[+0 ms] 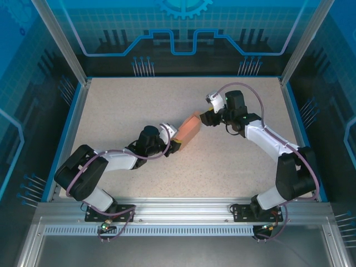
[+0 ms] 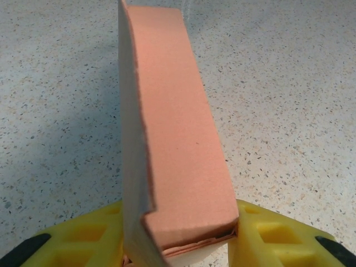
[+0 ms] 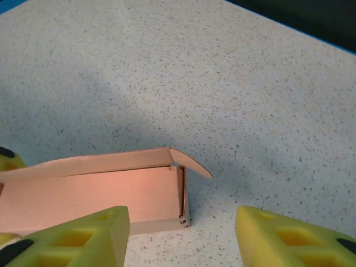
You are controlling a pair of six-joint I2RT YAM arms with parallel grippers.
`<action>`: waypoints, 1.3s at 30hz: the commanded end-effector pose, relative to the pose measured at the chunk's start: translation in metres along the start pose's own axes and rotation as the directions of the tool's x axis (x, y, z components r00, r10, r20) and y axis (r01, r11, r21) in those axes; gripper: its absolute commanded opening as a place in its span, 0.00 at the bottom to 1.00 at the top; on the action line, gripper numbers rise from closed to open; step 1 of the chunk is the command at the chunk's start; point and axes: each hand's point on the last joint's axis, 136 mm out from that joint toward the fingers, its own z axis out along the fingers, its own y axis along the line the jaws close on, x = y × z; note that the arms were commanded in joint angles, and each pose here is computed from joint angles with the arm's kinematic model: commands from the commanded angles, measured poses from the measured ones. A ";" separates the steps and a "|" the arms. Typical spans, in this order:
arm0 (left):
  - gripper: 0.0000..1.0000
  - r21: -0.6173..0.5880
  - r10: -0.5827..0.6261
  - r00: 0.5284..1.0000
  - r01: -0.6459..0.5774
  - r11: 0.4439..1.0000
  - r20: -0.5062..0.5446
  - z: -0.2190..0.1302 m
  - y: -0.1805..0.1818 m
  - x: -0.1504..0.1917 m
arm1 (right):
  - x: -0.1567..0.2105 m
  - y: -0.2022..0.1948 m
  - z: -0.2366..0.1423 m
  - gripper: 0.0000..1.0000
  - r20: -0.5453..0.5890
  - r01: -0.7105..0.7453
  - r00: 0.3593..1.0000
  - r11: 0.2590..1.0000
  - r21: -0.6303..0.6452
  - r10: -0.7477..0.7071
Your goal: Fold the paper box
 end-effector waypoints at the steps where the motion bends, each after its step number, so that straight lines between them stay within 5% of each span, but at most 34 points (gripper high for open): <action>1: 0.37 -0.001 0.008 1.000 -0.008 1.000 -0.010 0.002 0.003 -0.002 | 0.002 -0.005 0.003 0.53 0.003 0.164 0.986 0.985 -0.050 -0.164; 16: 0.37 0.004 0.006 1.000 -0.006 1.000 -0.011 -0.001 0.002 -0.004 | 0.025 -0.025 0.015 0.53 -0.071 0.396 0.908 0.903 -0.169 -0.412; 39: 0.37 0.022 -0.008 1.000 0.008 1.000 -0.014 0.001 0.000 -0.005 | -0.001 -0.003 0.044 0.46 0.002 0.467 0.865 0.802 -0.372 -0.502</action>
